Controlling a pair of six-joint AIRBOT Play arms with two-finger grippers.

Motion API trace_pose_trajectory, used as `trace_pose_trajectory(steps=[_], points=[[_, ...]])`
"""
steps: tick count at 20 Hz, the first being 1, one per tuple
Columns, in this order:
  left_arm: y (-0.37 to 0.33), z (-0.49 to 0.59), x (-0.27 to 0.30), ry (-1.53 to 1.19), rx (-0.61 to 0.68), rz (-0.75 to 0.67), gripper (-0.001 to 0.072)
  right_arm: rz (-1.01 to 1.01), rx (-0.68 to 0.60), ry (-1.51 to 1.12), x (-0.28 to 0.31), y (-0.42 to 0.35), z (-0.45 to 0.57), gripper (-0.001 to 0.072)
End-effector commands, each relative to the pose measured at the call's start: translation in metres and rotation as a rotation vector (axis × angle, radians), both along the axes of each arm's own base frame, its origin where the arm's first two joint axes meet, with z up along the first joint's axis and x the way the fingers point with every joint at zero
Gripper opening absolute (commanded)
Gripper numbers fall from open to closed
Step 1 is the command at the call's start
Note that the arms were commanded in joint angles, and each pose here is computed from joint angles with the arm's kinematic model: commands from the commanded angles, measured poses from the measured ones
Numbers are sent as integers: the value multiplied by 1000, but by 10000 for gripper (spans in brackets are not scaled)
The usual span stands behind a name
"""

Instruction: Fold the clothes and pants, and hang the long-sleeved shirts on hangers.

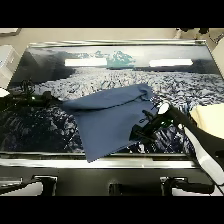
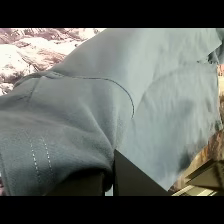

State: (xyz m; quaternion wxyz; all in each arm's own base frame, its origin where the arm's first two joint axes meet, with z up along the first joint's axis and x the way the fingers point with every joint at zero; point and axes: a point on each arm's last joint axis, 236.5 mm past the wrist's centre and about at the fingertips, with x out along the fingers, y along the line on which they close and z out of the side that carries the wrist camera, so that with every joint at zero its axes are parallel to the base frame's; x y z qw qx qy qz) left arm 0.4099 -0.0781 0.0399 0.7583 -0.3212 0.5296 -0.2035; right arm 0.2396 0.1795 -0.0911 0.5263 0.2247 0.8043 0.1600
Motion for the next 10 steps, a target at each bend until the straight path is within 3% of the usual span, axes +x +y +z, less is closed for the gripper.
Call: trace_pose_trajectory(steps=[1, 3, 4, 5, 6, 10], points=[[0, 0, 0, -1, 1, -4, 23, -174, 15, -93, 23, 24, -16, 687], [0, 0, -1, 0, 0, -6, 23, -280, -22, -113, 40, 22, -21, 643], [0, 0, -1, 0, 0, -6, 23, -312, -31, -129, 48, 20, -23, 429], [0, 0, -1, 0, 0, -6, 23, -329, -35, -140, 52, 19, -23, 139], [1, 0, -1, 0, 0, -4, 23, -344, -42, -166, 61, 17, -23, 38], [3, -1, -1, 5, 0, 0, 23, -481, -91, -295, 124, -54, 9, 38]])
